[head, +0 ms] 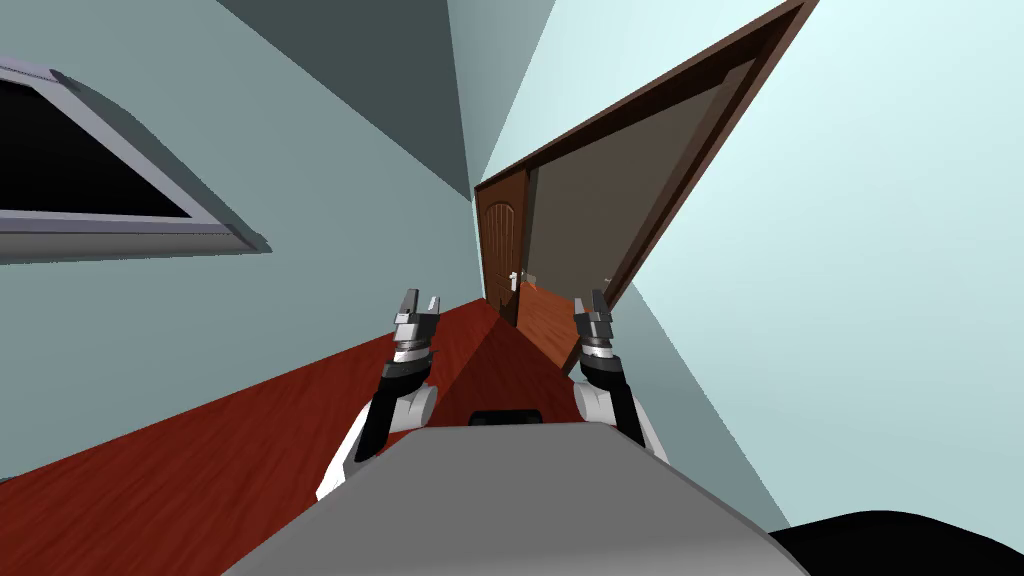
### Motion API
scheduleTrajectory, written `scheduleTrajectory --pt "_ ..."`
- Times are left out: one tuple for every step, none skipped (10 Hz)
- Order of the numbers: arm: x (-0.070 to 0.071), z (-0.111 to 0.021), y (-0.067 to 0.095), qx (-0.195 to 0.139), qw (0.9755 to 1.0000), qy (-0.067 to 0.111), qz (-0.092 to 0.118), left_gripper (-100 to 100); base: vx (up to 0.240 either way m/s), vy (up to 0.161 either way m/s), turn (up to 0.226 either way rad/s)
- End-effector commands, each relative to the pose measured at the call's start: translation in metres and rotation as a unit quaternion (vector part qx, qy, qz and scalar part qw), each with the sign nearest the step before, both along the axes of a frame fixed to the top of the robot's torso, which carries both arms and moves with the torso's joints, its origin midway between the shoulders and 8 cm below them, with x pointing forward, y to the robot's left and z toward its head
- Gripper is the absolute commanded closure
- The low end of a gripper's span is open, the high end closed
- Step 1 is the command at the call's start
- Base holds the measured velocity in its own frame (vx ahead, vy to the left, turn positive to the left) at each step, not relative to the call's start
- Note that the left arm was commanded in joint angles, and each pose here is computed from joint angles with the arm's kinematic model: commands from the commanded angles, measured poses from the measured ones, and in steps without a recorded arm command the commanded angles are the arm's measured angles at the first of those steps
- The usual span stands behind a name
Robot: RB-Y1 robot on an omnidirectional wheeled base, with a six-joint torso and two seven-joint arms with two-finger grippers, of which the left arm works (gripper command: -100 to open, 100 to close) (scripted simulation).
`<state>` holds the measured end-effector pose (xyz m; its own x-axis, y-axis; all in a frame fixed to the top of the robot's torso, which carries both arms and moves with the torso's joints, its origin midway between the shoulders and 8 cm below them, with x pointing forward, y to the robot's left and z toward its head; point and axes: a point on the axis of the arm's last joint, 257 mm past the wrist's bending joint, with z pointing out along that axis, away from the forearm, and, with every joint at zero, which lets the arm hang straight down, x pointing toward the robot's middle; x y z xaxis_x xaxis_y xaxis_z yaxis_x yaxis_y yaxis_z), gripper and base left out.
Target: Push the door open
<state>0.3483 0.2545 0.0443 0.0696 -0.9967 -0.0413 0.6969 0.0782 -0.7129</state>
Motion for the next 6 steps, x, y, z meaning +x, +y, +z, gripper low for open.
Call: scheduleTrajectory --pt "0.007 -0.007 -0.002 0.000 1.0000 0.007 -0.005 -100 0.056 0.018 -0.073" --pt "0.012 -0.012 -0.004 0.000 0.9999 0.011 -0.009 -100 0.098 0.042 -0.061" --pt "0.017 -0.017 -0.006 0.000 0.9998 0.016 -0.013 -100 0.102 0.054 -0.062" --pt "0.023 -0.023 -0.007 0.000 0.9996 0.021 -0.017 -100 0.113 0.043 -0.064" --pt "0.026 -0.026 -0.009 -0.001 0.9995 0.025 -0.019 -100 0.102 0.046 -0.052" --pt "0.034 -0.034 -0.011 -0.001 0.9992 0.032 -0.024 -100 0.107 0.052 -0.080"
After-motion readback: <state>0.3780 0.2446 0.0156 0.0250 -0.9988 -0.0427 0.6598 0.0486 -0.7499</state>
